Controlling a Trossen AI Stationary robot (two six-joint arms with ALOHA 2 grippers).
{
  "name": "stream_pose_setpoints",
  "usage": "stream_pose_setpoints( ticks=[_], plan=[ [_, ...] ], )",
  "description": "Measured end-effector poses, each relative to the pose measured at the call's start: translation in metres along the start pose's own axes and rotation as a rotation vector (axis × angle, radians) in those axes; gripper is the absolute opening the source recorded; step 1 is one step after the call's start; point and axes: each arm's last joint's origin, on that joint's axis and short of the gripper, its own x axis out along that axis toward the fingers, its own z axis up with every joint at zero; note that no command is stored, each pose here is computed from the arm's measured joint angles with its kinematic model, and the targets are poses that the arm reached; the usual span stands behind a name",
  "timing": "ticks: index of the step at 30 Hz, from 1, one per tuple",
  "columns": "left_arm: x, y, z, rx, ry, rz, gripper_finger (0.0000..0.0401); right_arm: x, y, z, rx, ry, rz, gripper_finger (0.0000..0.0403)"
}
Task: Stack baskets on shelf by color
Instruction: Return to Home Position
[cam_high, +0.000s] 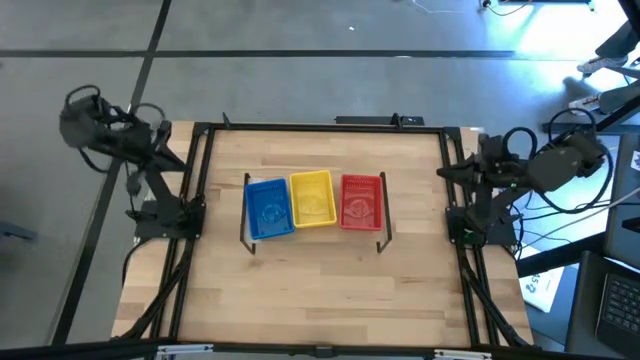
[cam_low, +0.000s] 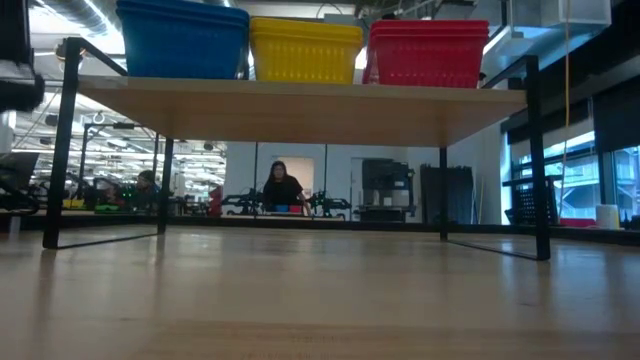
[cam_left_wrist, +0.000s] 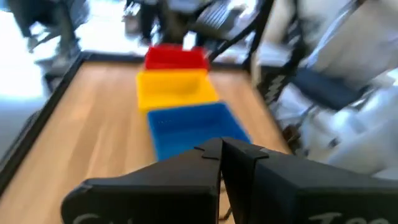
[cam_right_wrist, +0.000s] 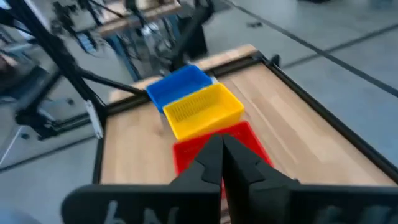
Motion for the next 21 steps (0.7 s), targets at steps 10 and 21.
stream_pose_setpoints(
  ticks=[10,21],
  plan=[
    [-0.013,0.027,-0.03,-0.026,-0.301,-0.166,0.0,-0.006,-0.05,-0.061,0.004,-0.158,0.103,0.0],
    [0.029,-0.007,-0.055,0.037,-0.376,-0.127,0.0,-0.025,-0.098,-0.11,0.05,-0.329,0.388,0.0]
  ],
)
